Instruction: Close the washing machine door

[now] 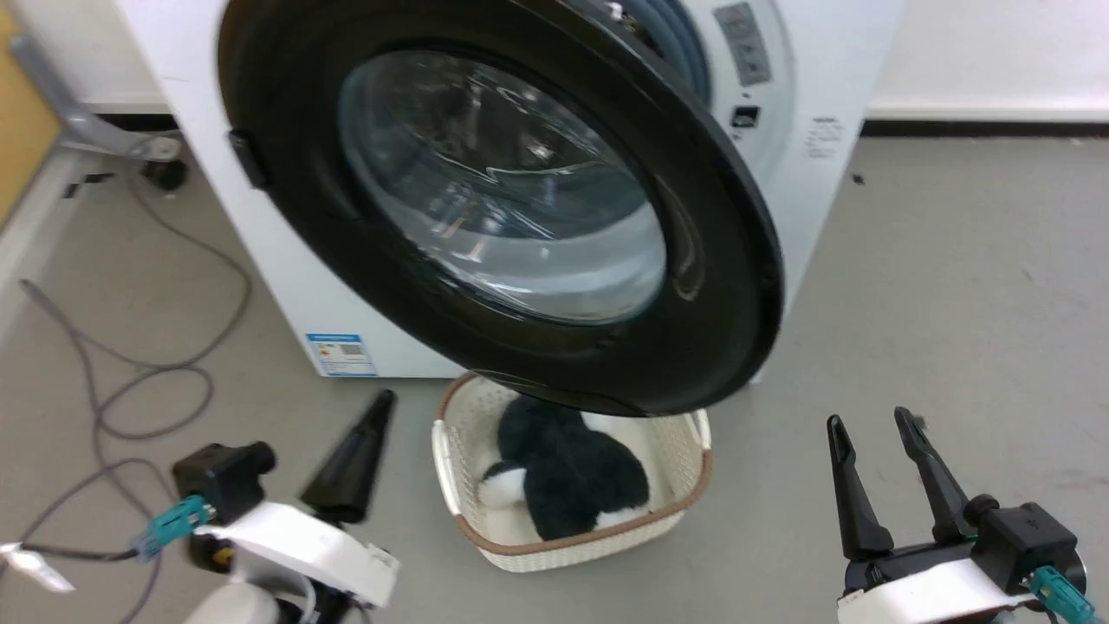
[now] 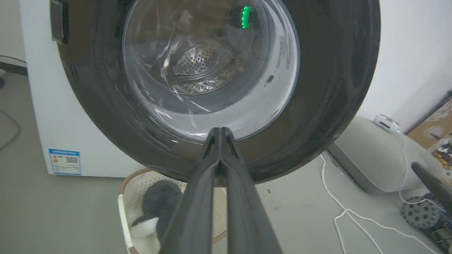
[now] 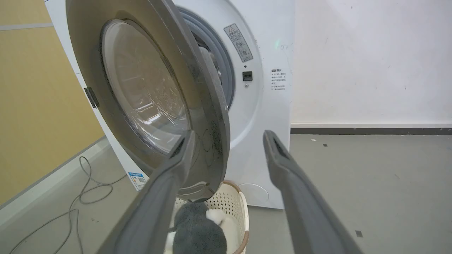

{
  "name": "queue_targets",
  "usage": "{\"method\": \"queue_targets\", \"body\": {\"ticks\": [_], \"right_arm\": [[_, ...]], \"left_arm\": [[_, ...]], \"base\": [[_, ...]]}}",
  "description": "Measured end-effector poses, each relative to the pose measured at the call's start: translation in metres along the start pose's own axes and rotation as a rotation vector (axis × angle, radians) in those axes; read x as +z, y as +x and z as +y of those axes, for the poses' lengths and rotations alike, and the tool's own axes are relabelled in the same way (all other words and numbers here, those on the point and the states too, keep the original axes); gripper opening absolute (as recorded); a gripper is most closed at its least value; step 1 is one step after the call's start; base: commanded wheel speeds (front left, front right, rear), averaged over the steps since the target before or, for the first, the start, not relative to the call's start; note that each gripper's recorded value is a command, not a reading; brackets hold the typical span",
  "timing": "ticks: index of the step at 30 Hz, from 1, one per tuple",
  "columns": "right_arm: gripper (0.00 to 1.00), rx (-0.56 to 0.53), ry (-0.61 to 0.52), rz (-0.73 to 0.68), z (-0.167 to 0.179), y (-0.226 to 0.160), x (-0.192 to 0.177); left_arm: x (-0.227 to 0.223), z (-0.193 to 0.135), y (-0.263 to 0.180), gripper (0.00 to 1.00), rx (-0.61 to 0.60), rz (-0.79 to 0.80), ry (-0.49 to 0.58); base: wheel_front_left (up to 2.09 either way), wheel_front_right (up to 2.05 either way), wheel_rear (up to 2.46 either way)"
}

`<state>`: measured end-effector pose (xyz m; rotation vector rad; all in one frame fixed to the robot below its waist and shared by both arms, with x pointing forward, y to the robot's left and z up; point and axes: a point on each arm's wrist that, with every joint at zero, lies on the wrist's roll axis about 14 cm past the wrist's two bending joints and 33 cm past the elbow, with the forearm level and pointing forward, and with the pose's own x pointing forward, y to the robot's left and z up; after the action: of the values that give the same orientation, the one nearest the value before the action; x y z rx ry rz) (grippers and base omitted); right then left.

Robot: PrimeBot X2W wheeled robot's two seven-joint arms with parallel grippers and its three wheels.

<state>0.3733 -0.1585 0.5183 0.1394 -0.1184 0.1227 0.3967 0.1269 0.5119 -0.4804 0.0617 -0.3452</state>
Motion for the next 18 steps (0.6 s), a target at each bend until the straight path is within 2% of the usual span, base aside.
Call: {"method": "queue_targets", "body": {"ticks": [3, 4, 5, 6, 9, 12, 18], "right_arm": [[1.00, 0.032, 0.005, -0.005, 0.010, 0.002, 0.001], [1.00, 0.043, 0.007, -0.005, 0.014, 0.003, 0.001], [1.00, 0.055, 0.009, -0.005, 0.018, 0.003, 0.001], [1.00, 0.066, 0.010, -0.005, 0.022, 0.004, 0.001], [1.00, 0.091, 0.008, -0.003, 0.030, 0.004, 0.001], [1.00, 0.101, 0.007, 0.000, 0.033, 0.004, 0.000], [1.00, 0.131, 0.011, 0.011, 0.042, 0.005, -0.004]], "left_arm": [[0.037, 0.011, -0.013, 0.00, 0.059, -0.113, 0.196], [0.051, 0.014, -0.018, 0.22, 0.092, -0.159, 0.258], [0.063, 0.018, -0.024, 0.91, 0.126, -0.201, 0.311], [0.070, 0.020, -0.031, 1.00, 0.156, -0.232, 0.344], [0.074, 0.022, -0.051, 1.00, 0.234, -0.285, 0.361], [0.058, 0.025, -0.067, 1.00, 0.283, -0.260, 0.383], [0.040, 0.022, -0.077, 1.00, 0.294, -0.227, 0.406]], "base": [[0.00, 0.00, 0.00], [0.00, 0.00, 0.00], [0.00, 0.00, 0.00], [0.00, 0.00, 0.00], [0.00, 0.00, 0.00], [0.00, 0.00, 0.00], [0.00, 0.00, 0.00]]}}
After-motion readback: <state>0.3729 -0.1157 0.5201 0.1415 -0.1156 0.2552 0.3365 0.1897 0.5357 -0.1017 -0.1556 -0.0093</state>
